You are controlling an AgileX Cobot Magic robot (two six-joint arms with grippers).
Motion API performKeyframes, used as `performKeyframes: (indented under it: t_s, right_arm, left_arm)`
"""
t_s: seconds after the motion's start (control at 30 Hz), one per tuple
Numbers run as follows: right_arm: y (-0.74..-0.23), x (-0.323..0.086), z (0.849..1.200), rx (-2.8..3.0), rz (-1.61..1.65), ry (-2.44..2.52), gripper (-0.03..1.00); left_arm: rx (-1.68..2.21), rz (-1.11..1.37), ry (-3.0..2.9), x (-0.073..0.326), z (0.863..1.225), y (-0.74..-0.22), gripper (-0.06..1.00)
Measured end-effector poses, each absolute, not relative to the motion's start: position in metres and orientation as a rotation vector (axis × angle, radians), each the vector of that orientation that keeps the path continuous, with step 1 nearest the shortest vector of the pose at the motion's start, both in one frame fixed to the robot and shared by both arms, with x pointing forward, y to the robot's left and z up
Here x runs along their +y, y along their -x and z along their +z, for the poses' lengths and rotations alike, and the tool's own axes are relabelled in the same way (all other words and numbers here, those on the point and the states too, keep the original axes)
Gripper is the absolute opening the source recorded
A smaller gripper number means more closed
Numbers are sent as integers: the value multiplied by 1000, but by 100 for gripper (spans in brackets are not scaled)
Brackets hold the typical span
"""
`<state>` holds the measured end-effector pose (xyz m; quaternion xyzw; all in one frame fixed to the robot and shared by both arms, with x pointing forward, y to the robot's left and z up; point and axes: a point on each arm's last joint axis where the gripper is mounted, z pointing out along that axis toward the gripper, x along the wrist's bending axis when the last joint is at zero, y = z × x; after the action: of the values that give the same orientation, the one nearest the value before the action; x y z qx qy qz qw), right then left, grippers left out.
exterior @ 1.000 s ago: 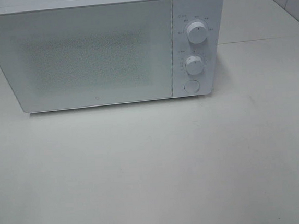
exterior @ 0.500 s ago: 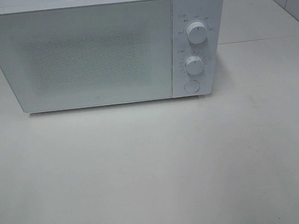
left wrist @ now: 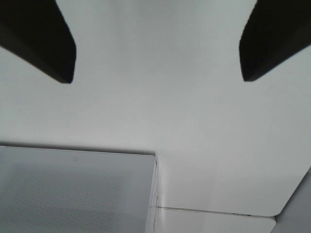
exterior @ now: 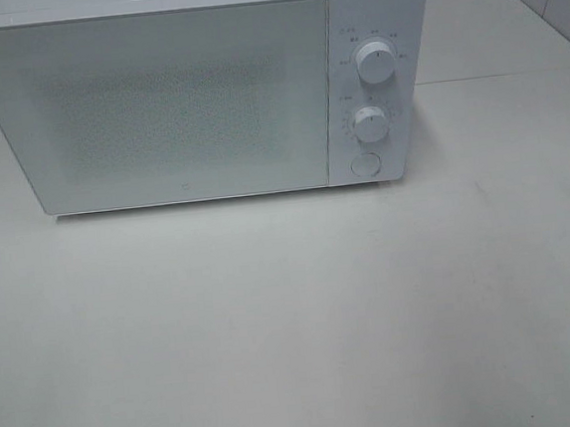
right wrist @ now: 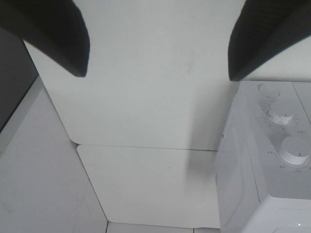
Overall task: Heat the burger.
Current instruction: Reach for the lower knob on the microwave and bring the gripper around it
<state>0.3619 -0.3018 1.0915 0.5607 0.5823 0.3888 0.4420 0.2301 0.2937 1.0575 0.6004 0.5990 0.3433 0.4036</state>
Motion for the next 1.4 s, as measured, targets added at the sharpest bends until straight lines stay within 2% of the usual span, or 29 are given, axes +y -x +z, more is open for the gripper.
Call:
performKeyframes:
  t_s: [0.5,0.77,0.97,1.4]
  right_arm:
    - [-403,-298,1079,1485,973,-1387,74]
    - [-426,-296,1056,1520,980,-1391,74]
    - [-429,-292,1034,1493,1054,-1332,74]
    - [-437,-287,1014,1422,1182,-1228,74]
  left_arm:
    - [1513,867,-1516,294,1057,-230,83]
    - [1513,867,-1516,294,1057,-230,83]
    - [1513,867,-1516,294,1057,-230,83]
    - [1513,867,-1516,294,1057,-230,83]
